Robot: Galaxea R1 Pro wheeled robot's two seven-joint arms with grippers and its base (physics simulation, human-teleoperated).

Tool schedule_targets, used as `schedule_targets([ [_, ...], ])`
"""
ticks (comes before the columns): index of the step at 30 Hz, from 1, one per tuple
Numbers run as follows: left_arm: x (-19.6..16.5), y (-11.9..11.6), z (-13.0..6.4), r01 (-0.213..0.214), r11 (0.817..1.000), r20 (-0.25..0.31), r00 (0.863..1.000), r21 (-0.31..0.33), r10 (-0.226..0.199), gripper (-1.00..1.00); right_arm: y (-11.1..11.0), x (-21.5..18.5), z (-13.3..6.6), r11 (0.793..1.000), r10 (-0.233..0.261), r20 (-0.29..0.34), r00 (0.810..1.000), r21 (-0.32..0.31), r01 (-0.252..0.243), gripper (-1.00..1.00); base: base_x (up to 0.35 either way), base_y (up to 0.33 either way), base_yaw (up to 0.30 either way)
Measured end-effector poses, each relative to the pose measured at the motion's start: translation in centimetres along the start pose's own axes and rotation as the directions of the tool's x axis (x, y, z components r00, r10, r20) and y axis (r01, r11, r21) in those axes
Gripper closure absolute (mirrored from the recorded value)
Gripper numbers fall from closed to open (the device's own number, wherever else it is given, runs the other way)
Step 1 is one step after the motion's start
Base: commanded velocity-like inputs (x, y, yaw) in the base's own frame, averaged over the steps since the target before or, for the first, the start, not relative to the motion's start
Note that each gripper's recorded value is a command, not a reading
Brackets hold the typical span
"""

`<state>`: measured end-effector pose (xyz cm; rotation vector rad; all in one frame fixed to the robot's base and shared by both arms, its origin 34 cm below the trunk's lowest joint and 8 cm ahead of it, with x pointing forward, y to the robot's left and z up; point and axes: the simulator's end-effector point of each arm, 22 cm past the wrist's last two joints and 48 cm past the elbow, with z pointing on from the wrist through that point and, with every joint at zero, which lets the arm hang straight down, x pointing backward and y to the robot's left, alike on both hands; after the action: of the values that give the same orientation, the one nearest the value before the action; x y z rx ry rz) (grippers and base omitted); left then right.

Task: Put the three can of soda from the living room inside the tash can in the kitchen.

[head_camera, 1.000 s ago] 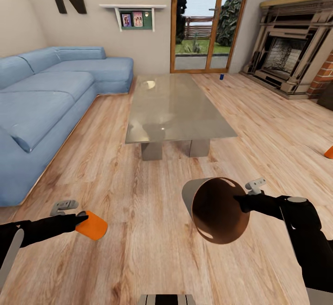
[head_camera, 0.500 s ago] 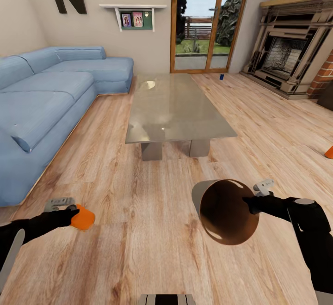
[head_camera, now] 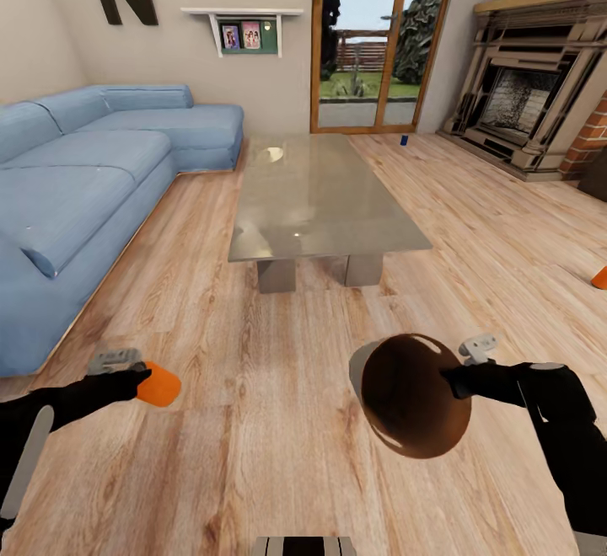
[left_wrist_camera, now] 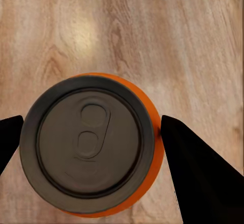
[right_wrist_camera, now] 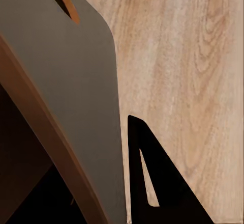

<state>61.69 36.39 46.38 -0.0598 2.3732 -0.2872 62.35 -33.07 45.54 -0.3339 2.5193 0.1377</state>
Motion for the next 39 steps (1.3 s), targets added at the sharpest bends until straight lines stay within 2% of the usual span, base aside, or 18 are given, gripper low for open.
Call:
schedule_targets([
  [3, -2.5, -0.8, 0.1, 0.024, 1.0, -0.009, 1.0, 0.012, -0.024, 1.0, 0.7, -0.1, 0.0, 1.0, 0.012, -0.033, 0.999, -0.017, -0.013, 1.0, 0.0, 0.0, 0.0],
  [5, -4.2, -1.1, 0.0, 0.032, 0.999, -0.007, 0.999, 0.016, -0.032, 1.0, 0.4, -1.4, -0.2, 1.0, -0.007, -0.021, 1.0, -0.012, 0.007, 1.0, 0.03, 0.0, 0.0],
  [6, -5.6, -1.3, -0.1, 0.027, 0.999, 0.015, 0.999, 0.021, -0.028, 1.0, 0.4, -2.4, -0.2, 0.999, -0.031, -0.009, 0.999, -0.007, 0.031, 1.0, 0.057, 0.0, 0.0],
  [9, -8.9, -1.9, -0.3, 0.013, 0.999, 0.068, 0.998, 0.03, -0.015, 1.0, 1.2, -3.6, 0.5, 0.998, -0.042, -0.017, 0.999, -0.04, 0.041, 1.0, 0.047, 0.0, 0.0],
  [11, -11.2, -2.2, -0.6, 0.004, 0.999, 0.106, 0.994, 0.035, -0.007, 1.0, 0.8, -5.2, 1.1, 0.998, -0.041, -0.017, 0.999, -0.045, 0.04, 1.0, 0.016, 0.0, 0.0],
  [15, -14.8, -2.4, -0.5, 0.01, 0.999, 0.148, 0.989, 0.045, -0.016, 1.0, -0.7, -6.7, 2.8, 0.997, -0.076, -0.078, 0.994, -0.028, 0.074, 1.0, 0.004, 0.0, 0.0],
  [20, -15.8, -2.0, 0.2, 0.032, 0.998, 0.141, 0.989, 0.051, -0.039, 1.0, 0.2, -8.0, 3.4, 0.994, -0.067, -0.103, 0.992, -0.096, 0.057, 1.0, 0.001, 0.0, 0.0],
  [23, -15.3, -1.7, 0.9, 0.048, 0.997, 0.121, 0.991, 0.052, -0.054, 1.0, 0.0, -8.4, 3.7, 0.993, -0.088, -0.115, 0.989, -0.091, 0.078, 1.0, 0.0, 0.0, 0.0],
  [27, -15.0, -1.7, 1.3, 0.056, 0.997, 0.108, 0.992, 0.057, -0.062, 1.0, 1.3, -8.6, 4.1, 0.988, -0.114, -0.135, 0.984, -0.123, 0.098, 1.0, 0.0, 0.0, 0.0],
  [32, -14.5, -2.7, 1.9, 0.029, 0.997, 0.087, 0.996, 0.067, -0.035, 1.0, 1.6, -8.4, 4.5, 0.986, -0.135, -0.149, 0.98, -0.121, 0.117, 1.0, 0.0, 0.0, 0.0],
  [39, -15.2, -3.9, 0.8, 0.0, 0.997, 0.097, 0.995, 0.076, -0.007, 1.0, 2.0, -9.3, 3.3, 0.984, -0.145, -0.131, 0.981, -0.119, 0.129, 1.0, 0.0, 0.0, 0.0],
])
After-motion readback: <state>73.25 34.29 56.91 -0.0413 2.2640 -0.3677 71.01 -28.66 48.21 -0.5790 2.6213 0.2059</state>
